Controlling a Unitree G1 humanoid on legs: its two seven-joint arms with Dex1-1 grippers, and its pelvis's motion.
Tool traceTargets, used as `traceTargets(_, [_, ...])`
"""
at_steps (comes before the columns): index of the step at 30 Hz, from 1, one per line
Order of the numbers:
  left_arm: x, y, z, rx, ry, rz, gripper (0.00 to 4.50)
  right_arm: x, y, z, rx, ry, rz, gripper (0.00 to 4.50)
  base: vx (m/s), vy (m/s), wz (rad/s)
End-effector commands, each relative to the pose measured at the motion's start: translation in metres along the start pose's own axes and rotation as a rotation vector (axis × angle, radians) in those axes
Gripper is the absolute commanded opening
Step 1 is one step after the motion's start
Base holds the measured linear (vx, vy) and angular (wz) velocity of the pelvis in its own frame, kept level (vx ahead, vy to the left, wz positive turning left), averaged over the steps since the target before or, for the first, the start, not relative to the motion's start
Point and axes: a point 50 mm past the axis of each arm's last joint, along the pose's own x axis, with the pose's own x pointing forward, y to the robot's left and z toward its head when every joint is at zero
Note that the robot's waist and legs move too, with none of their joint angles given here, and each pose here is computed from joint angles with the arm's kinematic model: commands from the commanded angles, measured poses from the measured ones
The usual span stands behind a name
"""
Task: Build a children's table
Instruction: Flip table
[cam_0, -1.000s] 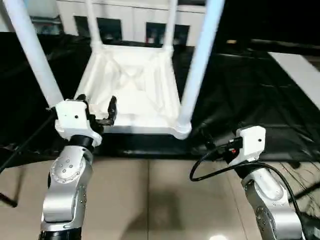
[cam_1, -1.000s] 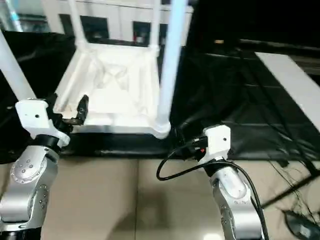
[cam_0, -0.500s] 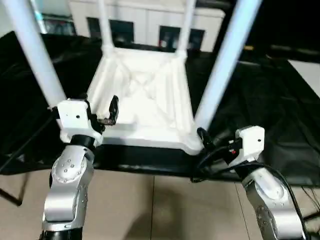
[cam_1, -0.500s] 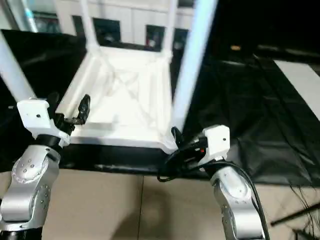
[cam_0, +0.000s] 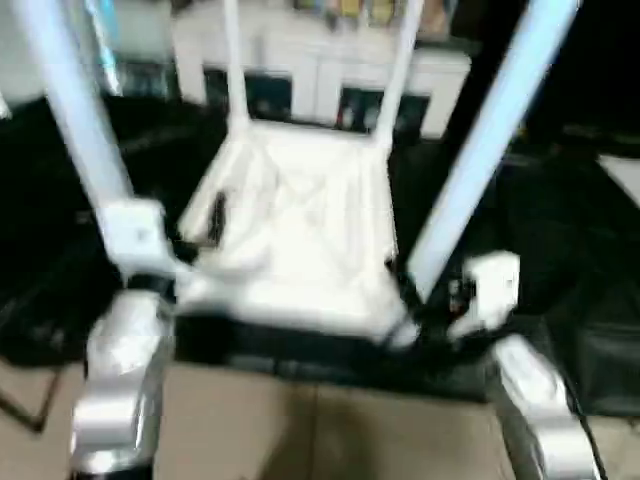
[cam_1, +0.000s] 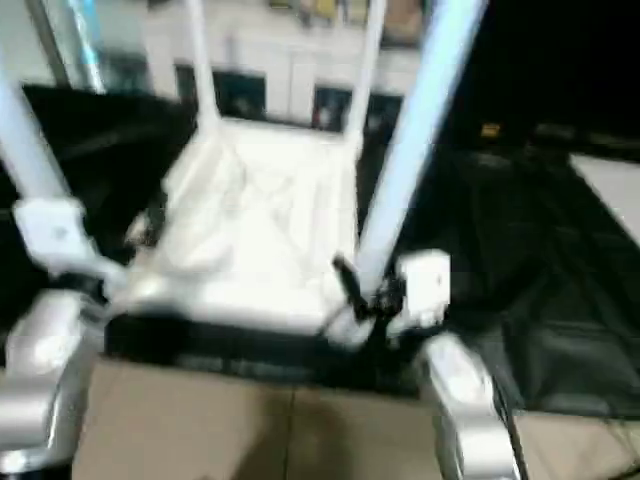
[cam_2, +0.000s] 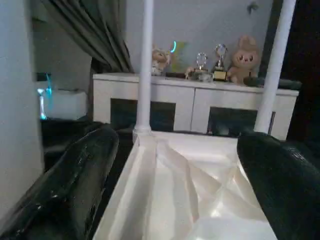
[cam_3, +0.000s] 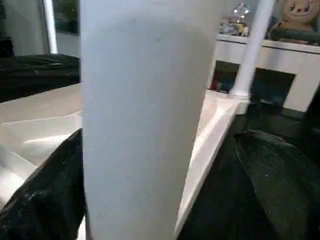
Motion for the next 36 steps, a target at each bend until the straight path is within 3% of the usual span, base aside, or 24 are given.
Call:
traceTargets(1, [-0.003, -0.008, 0.007, -0.020, -0.065, -0.041, 4.44, -0.009, -0.015, 0.000, -0.018, 0.006, -0.048, 4.50, 0.000, 0.000, 0.00])
traceTargets(9, [-0.017, -0.013, 0.016, -0.038, -0.179, -0.091, 4.44, -0.021, -0.017, 0.007, -0.023, -0.032, -0.026, 4.50, -0.014, -0.002, 0.00])
traceTargets(13, [-0.026, -0.016, 0.014, -0.035, -0.181, -0.113, 4.44, -0.026, -0.024, 0.013, -0.028, -0.083, -0.082, 4.50, -0.013, -0.002, 0.00])
traceTargets(16, [-0.044, -0.025, 0.004, -0.020, -0.128, -0.219, 4.44, -0.029, -0.028, 0.019, 0.032, -0.143, -0.119, 4.50, 0.000, 0.000, 0.00])
traceTargets(20, [-0.056, -0.013, 0.006, 0.026, -0.169, -0.118, 4.44, -0.036, -0.027, 0.027, 0.050, -0.192, -0.082, 4.50, 0.000, 0.000, 0.00])
traceTargets(26, [-0.066, -0.001, 0.012, 0.097, -0.233, 0.041, 4.44, -0.043, -0.023, 0.029, 0.040, -0.192, -0.020, 4.50, 0.000, 0.000, 0.00])
traceTargets(36, [-0.061, 0.012, 0.007, 0.041, -0.215, 0.131, 4.44, -0.041, -0.019, 0.025, 0.038, -0.169, -0.011, 4.50, 0.000, 0.000, 0.00])
